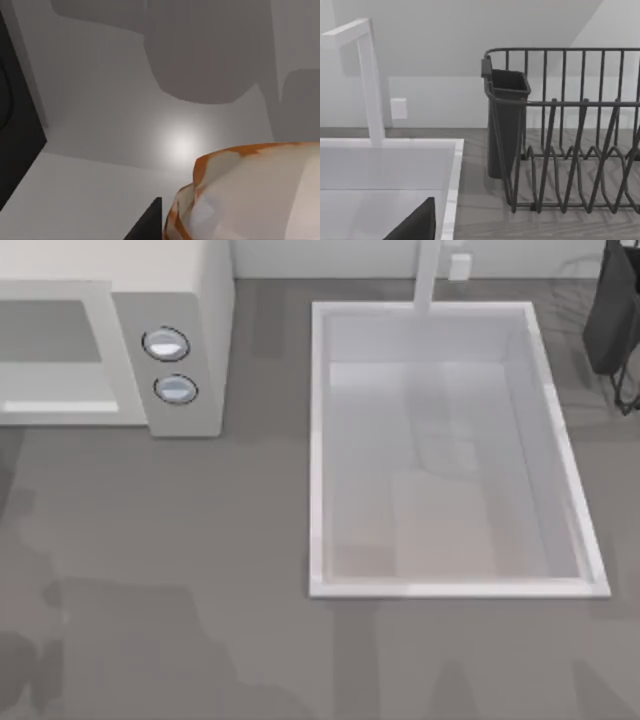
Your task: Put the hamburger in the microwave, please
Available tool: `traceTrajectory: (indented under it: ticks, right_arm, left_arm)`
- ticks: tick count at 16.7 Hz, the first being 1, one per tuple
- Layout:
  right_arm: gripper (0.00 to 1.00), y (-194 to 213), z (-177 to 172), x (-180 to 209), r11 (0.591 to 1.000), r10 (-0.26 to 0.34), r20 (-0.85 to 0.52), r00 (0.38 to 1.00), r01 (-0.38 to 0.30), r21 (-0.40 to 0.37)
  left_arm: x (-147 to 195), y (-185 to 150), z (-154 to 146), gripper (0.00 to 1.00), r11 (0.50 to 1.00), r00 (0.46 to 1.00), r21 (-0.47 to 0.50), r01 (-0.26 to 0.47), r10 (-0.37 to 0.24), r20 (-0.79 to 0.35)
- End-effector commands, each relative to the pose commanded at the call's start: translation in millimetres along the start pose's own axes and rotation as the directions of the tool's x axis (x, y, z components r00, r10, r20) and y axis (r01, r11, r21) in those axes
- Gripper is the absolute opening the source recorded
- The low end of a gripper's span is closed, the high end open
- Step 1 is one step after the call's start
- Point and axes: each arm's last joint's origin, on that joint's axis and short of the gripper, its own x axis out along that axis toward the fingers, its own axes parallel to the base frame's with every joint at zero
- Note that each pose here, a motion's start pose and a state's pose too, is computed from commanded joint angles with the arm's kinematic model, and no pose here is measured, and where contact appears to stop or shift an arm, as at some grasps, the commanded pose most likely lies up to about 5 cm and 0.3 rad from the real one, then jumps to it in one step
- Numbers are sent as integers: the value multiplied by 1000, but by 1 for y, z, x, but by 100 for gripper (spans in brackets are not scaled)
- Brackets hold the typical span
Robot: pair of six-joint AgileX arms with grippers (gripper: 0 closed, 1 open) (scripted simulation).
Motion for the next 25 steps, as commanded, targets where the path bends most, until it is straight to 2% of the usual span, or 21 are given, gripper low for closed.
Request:
traceTrajectory:
  ticks: [2, 9, 12, 16, 20, 25]
  right_arm:
    - [100, 0, 0, 0, 1000, 0, 0, 1000, 0, 0]
    - [100, 0, 0, 0, 1000, 0, 0, 1000, 0, 0]
    - [100, 0, 0, 0, 1000, 0, 0, 1000, 0, 0]
    - [100, 0, 0, 0, 1000, 0, 0, 1000, 0, 0]
    - [100, 0, 0, 0, 1000, 0, 0, 1000, 0, 0]
    - [100, 0, 0, 0, 1000, 0, 0, 1000, 0, 0]
  left_arm:
    - [-10, -1, -2, 0, 1000, 1000, -1, -5, 5, 9]
    - [-7, 0, 2, 0, 1000, 1000, -4, -12, 12, 23]
    - [4, 2, 15, 0, 999, 995, -13, -41, 42, 92]
    - [28, 5, 45, 0, 995, 959, -41, -93, 100, 266]
    - [60, 8, 78, 0, 988, 853, -97, -122, 155, 499]
    - [91, 6, 106, 0, 983, 623, -158, -96, 183, 761]
